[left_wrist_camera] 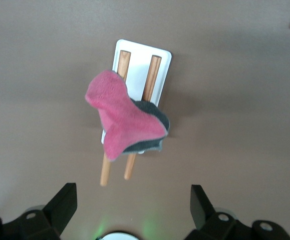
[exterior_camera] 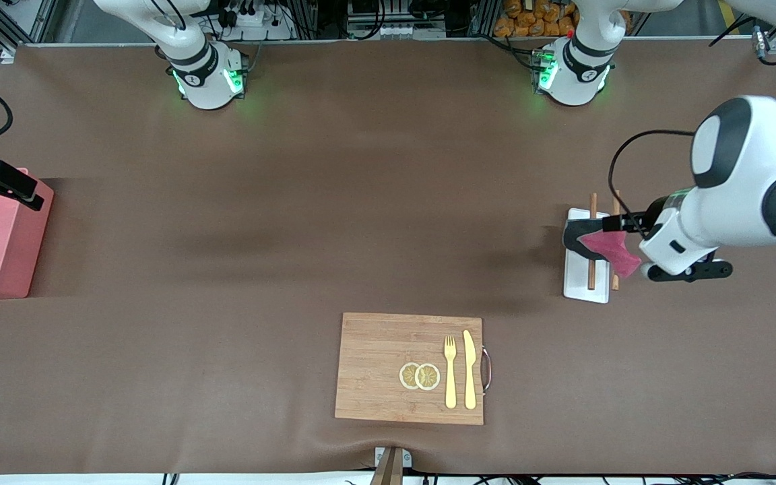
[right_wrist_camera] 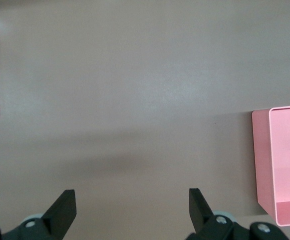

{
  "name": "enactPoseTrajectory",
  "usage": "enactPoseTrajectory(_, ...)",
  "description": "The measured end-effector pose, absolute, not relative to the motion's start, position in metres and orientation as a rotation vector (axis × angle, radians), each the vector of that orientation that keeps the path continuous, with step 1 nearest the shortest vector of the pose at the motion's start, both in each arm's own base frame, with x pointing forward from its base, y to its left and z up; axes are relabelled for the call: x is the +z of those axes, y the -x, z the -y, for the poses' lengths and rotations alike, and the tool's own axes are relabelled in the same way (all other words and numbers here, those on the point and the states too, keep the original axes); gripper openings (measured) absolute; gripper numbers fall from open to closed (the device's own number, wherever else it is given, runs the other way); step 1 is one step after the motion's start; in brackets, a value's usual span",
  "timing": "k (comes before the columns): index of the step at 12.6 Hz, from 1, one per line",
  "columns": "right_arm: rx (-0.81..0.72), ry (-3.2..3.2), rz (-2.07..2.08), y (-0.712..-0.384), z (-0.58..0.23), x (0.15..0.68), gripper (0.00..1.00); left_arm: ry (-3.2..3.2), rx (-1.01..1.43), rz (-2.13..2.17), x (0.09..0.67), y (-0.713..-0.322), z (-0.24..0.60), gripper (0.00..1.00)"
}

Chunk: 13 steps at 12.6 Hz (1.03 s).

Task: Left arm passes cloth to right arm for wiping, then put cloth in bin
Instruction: 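Lower the left gripper onto the pink cloth on the white tray and grasp it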

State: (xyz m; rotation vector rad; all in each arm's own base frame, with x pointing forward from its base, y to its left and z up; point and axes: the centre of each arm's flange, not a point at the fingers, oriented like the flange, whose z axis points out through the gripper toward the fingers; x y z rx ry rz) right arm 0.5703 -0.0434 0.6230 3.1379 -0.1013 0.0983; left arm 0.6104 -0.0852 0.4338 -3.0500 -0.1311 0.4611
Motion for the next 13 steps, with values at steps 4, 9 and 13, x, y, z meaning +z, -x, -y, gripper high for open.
enactPoseTrajectory(4,0.077,-3.139,0.102,-0.570,0.043,0.620,1.00,3.045,0.471,0.400,0.399,-0.608,0.061,1.00)
enactPoseTrajectory(9,0.061,-3.139,0.103,-0.570,0.043,0.616,1.00,2.980,0.429,0.708,0.367,-0.603,0.049,1.00)
enactPoseTrajectory(13,0.051,-3.140,0.104,-0.570,0.043,0.615,1.00,2.941,0.373,0.865,0.352,-0.602,0.051,1.00)
